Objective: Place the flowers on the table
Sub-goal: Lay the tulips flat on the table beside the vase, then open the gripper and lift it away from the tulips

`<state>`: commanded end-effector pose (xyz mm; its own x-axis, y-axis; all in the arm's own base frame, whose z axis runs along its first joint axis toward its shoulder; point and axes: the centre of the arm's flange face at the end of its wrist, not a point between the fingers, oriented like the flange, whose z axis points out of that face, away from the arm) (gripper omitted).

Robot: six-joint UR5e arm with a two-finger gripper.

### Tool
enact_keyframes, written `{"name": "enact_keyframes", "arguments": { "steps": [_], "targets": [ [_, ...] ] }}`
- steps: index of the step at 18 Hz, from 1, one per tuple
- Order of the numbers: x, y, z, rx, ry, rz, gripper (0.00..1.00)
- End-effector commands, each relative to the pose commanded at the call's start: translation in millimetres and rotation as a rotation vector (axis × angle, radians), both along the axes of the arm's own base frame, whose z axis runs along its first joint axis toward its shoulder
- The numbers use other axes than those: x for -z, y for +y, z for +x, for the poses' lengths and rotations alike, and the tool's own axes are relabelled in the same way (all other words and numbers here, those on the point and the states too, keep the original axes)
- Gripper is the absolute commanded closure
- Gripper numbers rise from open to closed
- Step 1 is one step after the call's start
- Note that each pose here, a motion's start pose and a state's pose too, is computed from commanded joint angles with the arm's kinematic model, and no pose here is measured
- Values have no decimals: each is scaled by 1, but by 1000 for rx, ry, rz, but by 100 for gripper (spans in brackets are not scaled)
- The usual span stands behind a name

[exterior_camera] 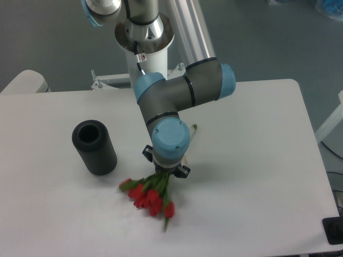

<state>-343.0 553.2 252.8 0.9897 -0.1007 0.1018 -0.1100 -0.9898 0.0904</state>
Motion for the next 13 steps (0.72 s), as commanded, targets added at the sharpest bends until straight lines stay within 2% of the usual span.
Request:
{"name": "enact_keyframes", "arguments": {
  "steps": [8,10,13],
  "targets": [
    [-21,0,-25,15,32,37,0],
    [-28,-2,-42,81,41,53,0],
    [-43,-21,-82,189,58,82,0]
  ]
}}
